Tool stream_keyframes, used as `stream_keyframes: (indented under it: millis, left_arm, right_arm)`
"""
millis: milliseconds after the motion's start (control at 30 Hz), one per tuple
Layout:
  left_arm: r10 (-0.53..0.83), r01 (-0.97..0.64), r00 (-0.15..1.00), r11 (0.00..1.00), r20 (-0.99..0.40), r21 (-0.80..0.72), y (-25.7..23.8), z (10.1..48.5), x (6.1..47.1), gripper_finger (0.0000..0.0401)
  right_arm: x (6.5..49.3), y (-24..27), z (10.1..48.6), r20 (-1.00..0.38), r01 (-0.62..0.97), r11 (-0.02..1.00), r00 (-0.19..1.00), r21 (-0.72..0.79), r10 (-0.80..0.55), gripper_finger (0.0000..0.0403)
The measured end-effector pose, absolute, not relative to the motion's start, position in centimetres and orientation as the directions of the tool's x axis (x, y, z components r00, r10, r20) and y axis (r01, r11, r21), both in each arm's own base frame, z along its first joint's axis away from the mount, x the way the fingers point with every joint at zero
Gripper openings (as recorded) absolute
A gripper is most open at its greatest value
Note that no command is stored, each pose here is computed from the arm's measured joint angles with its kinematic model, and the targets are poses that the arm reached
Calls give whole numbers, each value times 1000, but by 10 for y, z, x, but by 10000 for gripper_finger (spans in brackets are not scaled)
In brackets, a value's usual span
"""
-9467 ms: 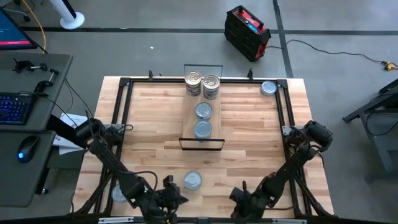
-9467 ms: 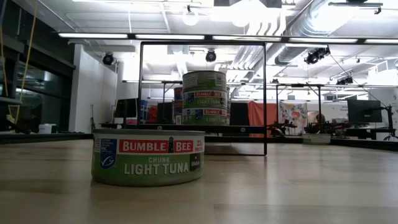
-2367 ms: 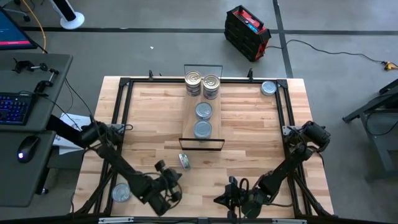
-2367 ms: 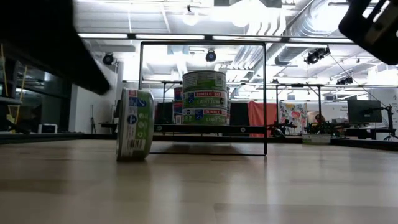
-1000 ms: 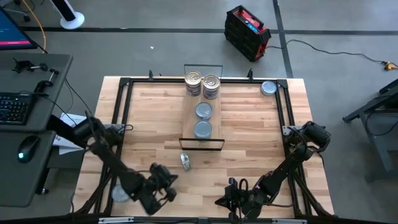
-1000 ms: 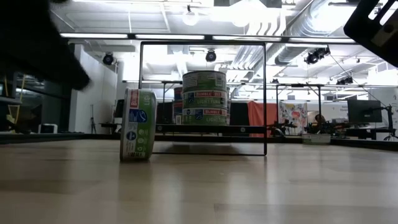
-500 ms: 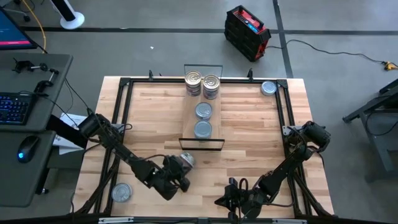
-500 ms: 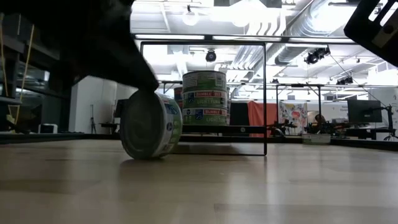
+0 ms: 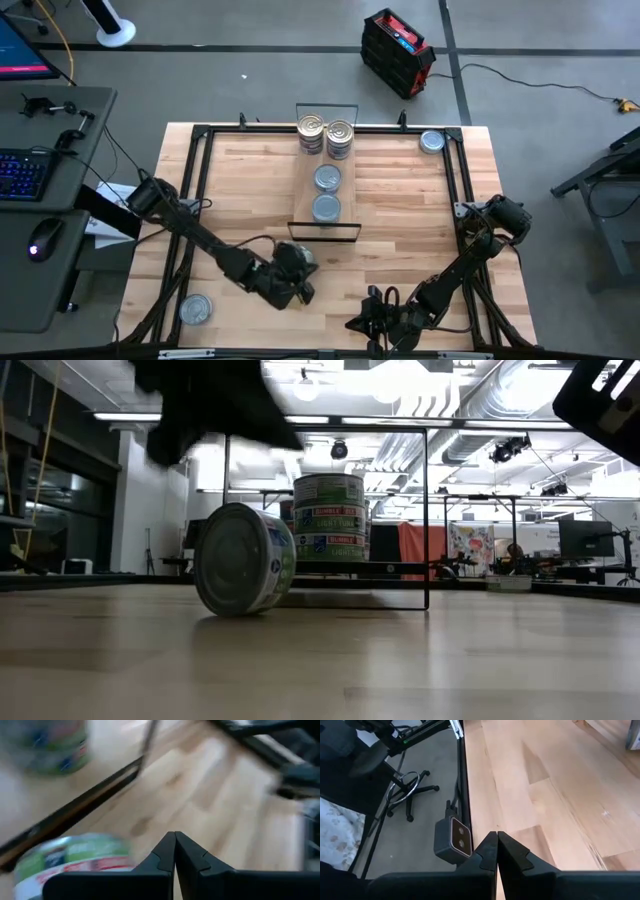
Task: Stack canned seafood by type on shelf
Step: Stack the green tuna can on top of the other green tuna cans on the shelf
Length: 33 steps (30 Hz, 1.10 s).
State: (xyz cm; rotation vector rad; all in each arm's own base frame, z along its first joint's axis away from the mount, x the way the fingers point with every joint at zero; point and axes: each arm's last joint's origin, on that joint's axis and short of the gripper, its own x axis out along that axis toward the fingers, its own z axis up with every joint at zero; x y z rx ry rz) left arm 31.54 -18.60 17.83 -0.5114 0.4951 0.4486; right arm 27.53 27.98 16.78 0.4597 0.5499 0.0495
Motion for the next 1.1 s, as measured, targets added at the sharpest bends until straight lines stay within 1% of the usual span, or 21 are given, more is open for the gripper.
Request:
stream_keyframes:
  millis: [133, 200, 300, 367, 467, 533, 600, 667, 800, 867, 933, 1033, 1100]
  left_arm:
    - [203, -381, 846, 878, -493, -291, -200, 217, 305, 0]
    - [174, -333, 865, 901, -471, -279, -205, 235, 293, 0]
    - [215, -349, 853, 912, -476, -213, -203, 254, 266, 0]
    - [268, -402, 824, 897, -499, -182, -199, 260, 246, 0]
    - [317, -471, 788, 862, -528, -186, -192, 266, 223, 0]
    - [324, -486, 771, 856, -549, -177, -192, 266, 211, 0]
    - [327, -489, 753, 859, -571, -153, -193, 263, 204, 0]
    - [334, -488, 728, 866, -599, -110, -192, 256, 196, 0]
    - [327, -490, 621, 871, -712, -28, -180, 227, 183, 0]
    - [289, -474, 619, 879, -730, -54, -172, 217, 175, 0]
    - [218, -427, 651, 897, -728, -114, -165, 209, 167, 0]
    - [78, -300, 691, 935, -719, -187, -151, 201, 155, 0]
    - [32, -251, 709, 945, -704, -210, -137, 199, 145, 0]
  right_arm:
    - [277, 281, 171, -470, 60, 892, 865, 448, 178, 0]
    - [283, 281, 179, -462, 52, 897, 869, 439, 176, 0]
    - [304, 276, 200, -496, 21, 921, 847, 389, 190, 0]
    - [319, 271, 213, -546, 22, 958, 825, 286, 144, 0]
    - [333, 264, 229, -607, 65, 991, 794, 114, 18, 0]
    - [338, 258, 237, -623, 117, 992, 780, 41, -66, 0]
    - [341, 250, 238, -638, 148, 989, 762, 6, -110, 0]
    - [346, 245, 238, -639, 171, 985, 761, 25, -116, 0]
    - [357, 232, 238, -642, 228, 967, 760, 113, -104, 3]
    - [362, 225, 234, -650, 268, 954, 751, 137, -117, 14]
    - [367, 217, 232, -666, 281, 946, 738, 160, -107, 34]
    - [377, 203, 232, -682, 303, 927, 727, 220, -75, 77]
    - [386, 196, 231, -701, 299, 919, 712, 257, -35, 109]
